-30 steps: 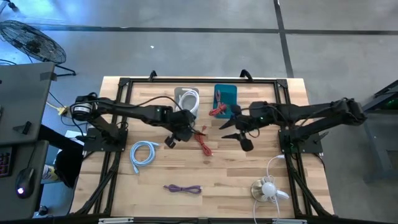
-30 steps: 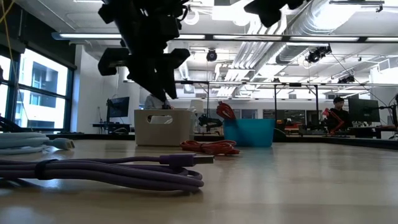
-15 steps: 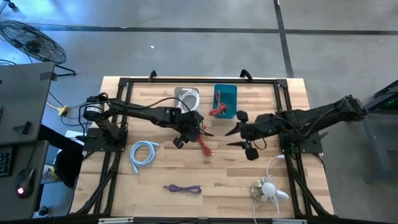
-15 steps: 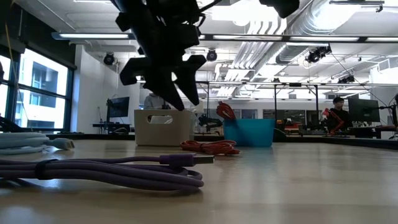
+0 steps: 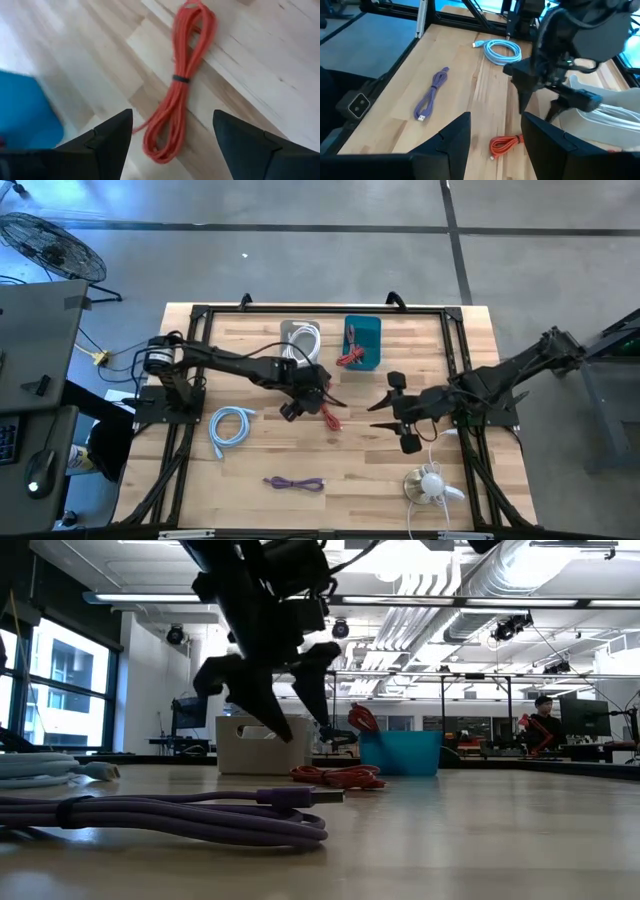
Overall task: Pick & Place USB Port
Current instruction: Put the orange charger cable into the blue bin
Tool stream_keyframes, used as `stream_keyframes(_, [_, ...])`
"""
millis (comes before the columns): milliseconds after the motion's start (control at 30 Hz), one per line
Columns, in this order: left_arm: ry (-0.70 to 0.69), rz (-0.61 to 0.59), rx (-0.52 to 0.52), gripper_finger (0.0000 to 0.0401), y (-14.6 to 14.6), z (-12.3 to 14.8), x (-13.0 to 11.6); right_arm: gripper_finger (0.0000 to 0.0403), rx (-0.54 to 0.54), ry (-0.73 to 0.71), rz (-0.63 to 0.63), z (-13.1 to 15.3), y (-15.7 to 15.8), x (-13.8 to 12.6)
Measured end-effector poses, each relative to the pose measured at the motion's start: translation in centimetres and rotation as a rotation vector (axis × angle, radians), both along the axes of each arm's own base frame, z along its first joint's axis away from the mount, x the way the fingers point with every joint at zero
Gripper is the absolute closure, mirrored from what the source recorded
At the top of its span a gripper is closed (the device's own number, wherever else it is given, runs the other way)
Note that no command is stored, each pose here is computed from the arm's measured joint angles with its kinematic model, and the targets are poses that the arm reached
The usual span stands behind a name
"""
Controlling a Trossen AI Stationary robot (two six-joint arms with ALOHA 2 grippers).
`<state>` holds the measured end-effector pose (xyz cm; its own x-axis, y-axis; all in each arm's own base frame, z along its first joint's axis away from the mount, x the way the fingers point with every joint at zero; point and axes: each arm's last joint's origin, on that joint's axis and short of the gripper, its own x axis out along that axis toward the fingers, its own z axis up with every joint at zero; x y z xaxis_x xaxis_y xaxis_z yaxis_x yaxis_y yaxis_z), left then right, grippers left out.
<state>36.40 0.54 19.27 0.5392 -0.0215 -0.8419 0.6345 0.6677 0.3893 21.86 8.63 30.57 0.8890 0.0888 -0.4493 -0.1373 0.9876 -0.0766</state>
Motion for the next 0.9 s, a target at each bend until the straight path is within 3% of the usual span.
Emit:
stream_keyframes(233, [0.013, -0.04, 0.02, 0.0129, -0.3, -1.5, 0.7, 0.0236, -0.002, 0.006, -0.025, -0.1, 0.7, -0.4])
stream_keyframes(900, [-0.005, -0.02, 0.036, 0.0128, -0.1, -1.7, 1.0, 0.0236, 0.014, 0.008, -0.028, -0.1, 1.0, -0.6])
